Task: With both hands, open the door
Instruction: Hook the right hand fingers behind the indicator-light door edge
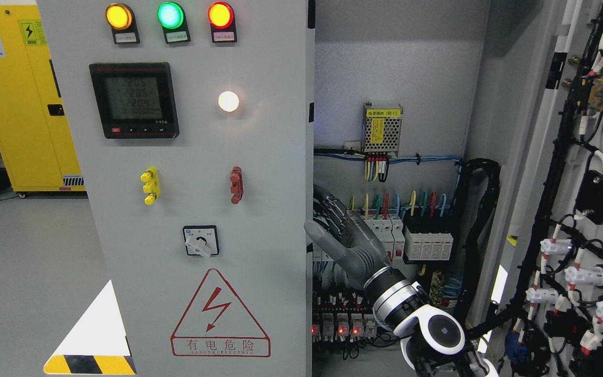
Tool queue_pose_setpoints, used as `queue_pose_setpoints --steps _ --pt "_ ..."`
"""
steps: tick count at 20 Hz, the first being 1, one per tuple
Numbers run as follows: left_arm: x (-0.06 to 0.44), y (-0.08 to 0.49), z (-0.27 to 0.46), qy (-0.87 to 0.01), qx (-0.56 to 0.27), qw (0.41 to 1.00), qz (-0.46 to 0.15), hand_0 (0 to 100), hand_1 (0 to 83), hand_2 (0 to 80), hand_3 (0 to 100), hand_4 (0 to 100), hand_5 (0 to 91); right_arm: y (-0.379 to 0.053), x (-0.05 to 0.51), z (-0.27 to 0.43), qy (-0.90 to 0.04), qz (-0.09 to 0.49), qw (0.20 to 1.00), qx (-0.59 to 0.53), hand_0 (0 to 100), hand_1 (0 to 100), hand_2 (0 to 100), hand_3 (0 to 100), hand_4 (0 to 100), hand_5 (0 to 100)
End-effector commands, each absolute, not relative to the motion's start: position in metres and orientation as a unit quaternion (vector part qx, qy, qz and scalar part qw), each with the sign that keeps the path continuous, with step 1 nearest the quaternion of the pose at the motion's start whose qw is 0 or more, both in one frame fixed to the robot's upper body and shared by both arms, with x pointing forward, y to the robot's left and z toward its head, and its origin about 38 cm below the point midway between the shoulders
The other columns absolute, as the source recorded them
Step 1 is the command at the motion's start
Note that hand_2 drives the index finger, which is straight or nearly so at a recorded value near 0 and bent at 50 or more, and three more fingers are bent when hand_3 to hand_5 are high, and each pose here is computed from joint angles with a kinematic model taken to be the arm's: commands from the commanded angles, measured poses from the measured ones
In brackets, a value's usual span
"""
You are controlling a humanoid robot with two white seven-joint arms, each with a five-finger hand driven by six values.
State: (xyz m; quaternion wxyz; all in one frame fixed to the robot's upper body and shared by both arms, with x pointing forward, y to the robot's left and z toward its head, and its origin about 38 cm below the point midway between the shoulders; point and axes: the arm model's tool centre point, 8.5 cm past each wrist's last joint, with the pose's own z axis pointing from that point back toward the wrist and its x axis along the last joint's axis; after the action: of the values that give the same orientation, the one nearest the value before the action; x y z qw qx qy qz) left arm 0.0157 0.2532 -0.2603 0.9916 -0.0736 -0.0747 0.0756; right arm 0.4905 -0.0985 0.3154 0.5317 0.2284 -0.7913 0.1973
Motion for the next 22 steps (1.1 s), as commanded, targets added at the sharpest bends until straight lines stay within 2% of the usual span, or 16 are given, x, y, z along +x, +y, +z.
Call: queue_pose_setpoints --steps 1,5,22 --pt "0.001 0.259 -0.26 -0.065 -0.069 0.992 0.077 12 55.6 0.0 0 0 0.0 -0.109 0.5 0.312 -0.787 0.184 0.541 0.233 0 50 4 0 0 0" --pt "0.0 0.259 -0.26 -0.064 -0.069 0.993 0.077 12 55.6 0.0 0 0 0.0 -0.109 0.501 0.308 -0.777 0.205 0.539 0.251 0 50 4 0 0 0" --pt "-0.001 0.259 -0.26 -0.064 -0.07 0.993 0.076 12 55.6 0.0 0 0 0.0 -0.109 0.512 0.317 -0.766 0.22 0.532 0.285 0 50 4 0 0 0"
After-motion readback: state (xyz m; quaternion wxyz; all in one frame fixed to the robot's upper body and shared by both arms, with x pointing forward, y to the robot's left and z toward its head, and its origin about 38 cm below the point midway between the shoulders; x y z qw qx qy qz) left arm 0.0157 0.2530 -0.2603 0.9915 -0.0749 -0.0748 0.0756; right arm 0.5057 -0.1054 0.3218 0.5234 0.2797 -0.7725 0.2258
